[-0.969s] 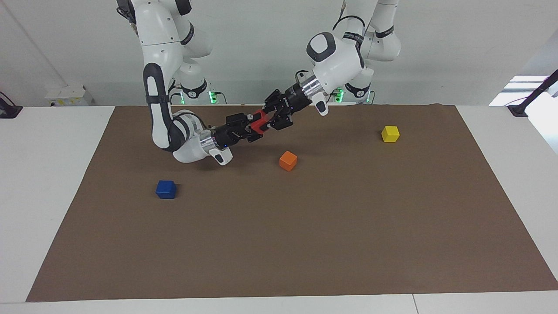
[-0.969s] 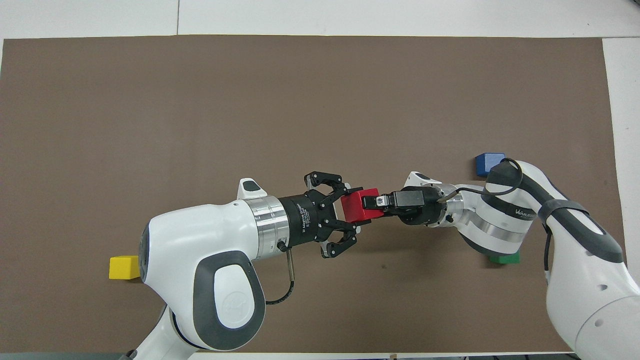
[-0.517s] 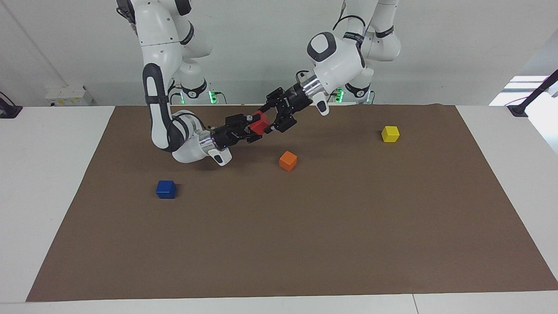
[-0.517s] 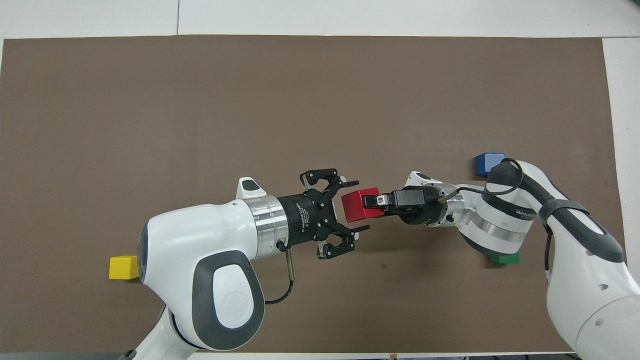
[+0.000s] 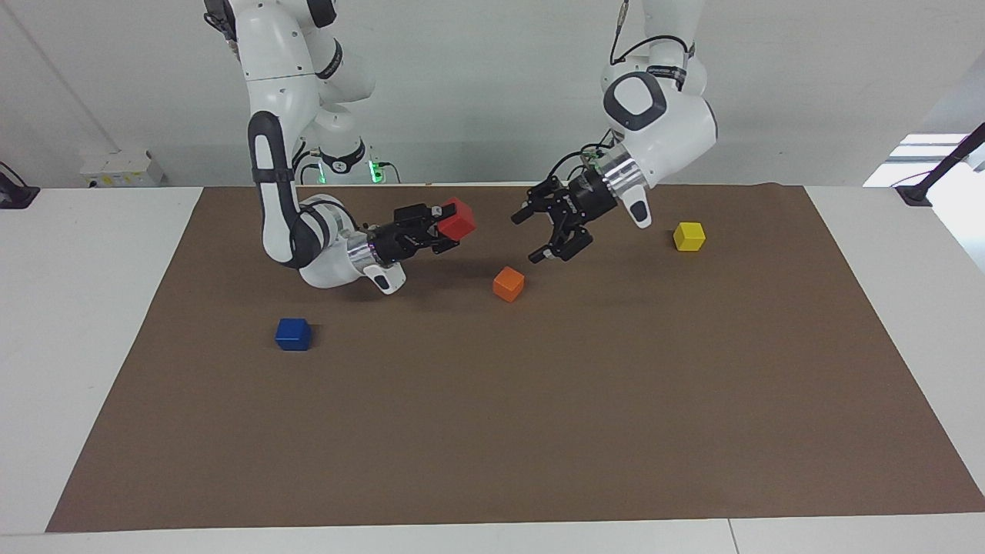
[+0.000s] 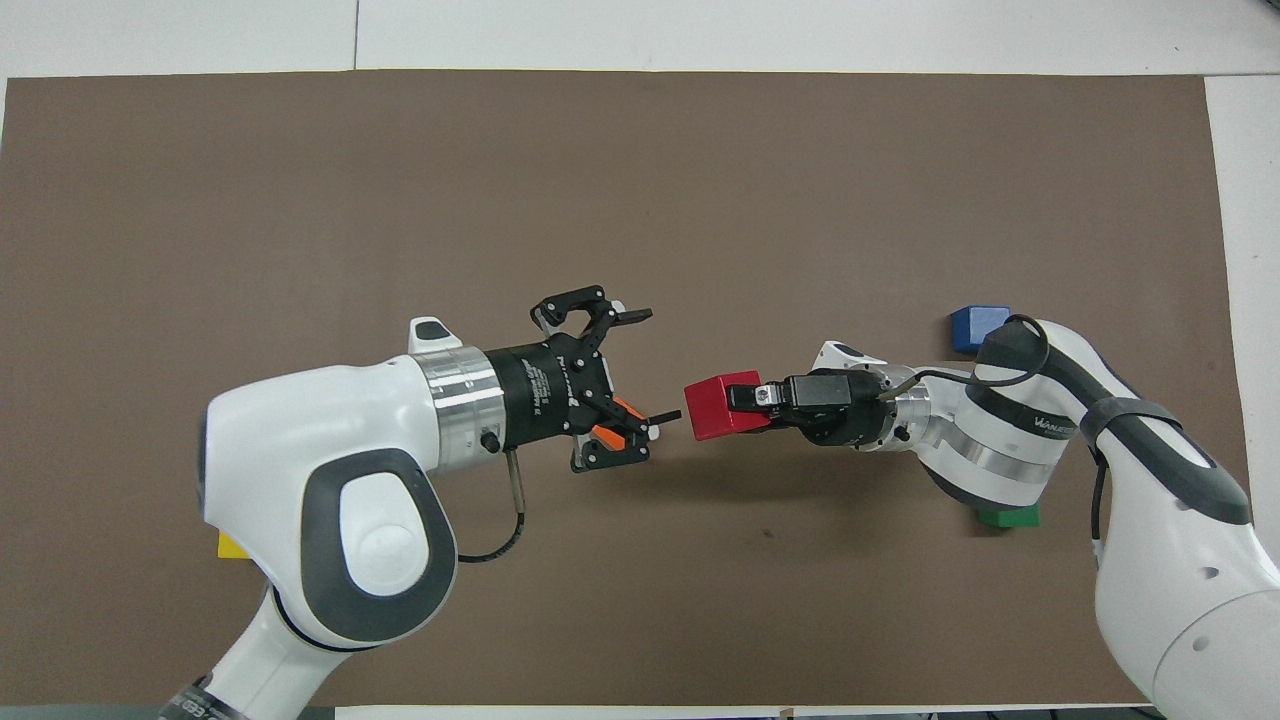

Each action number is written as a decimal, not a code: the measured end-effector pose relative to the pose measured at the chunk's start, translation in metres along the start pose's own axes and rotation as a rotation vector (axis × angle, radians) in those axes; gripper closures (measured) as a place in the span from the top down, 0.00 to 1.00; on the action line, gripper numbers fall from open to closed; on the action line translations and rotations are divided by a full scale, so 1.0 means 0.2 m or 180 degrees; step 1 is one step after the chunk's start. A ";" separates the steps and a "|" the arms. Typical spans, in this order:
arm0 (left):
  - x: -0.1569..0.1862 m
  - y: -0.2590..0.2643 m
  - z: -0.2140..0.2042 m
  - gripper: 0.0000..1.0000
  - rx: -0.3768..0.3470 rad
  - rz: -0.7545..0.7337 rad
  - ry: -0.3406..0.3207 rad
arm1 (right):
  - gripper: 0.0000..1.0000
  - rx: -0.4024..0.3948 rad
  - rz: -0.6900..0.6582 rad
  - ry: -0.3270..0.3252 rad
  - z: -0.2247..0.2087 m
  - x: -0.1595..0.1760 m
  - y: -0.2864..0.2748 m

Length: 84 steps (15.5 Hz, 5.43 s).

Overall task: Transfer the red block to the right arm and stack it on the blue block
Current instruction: 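Open the left gripper and withdraw it while the right gripper holds the block, then carry the red block with the right gripper over the blue block, then lower the red block onto the blue block with the right gripper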

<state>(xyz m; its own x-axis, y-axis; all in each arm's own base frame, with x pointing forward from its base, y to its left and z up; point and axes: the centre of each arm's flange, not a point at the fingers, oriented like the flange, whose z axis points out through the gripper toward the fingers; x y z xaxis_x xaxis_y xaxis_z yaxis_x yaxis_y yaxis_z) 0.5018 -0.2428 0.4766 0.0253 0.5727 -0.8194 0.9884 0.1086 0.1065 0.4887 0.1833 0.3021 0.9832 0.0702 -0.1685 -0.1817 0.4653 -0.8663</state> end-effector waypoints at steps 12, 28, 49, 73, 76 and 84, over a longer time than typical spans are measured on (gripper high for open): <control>0.28 0.23 -0.59 1.00 0.2025 0.3389 0.1335 | 0.58 -0.2241 0.0886 0.0363 -0.18 -0.10 -0.84; -0.02 0.36 -1.07 1.00 0.2997 0.4224 0.1835 | 0.58 -0.6265 -0.0223 0.0686 -0.55 0.27 -1.26; 0.08 0.43 -1.29 1.00 0.2771 0.4546 0.1884 | 0.58 -0.6658 -0.0738 0.0574 -0.76 0.39 -0.83; 0.10 0.42 -1.29 1.00 0.2776 0.4531 0.1878 | 0.58 -0.6695 -0.0244 0.0991 -0.66 0.39 -0.68; 0.10 0.42 -1.29 1.00 0.2776 0.4531 0.1878 | 0.58 -0.6695 -0.0231 0.1007 -0.68 0.39 -0.69; 0.11 0.43 -1.31 1.00 0.2764 0.4510 0.1887 | 0.58 -0.6692 -0.0189 0.1050 -0.72 0.39 -0.71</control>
<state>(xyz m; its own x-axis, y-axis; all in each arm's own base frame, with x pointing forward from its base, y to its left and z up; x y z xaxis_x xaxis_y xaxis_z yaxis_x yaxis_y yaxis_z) 0.5472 -0.0083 0.6162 0.9974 0.0472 -0.0538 0.0486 -0.9985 0.0248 0.5879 -0.0042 0.3436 0.9912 -0.1313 0.0192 -0.1323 -0.9890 0.0654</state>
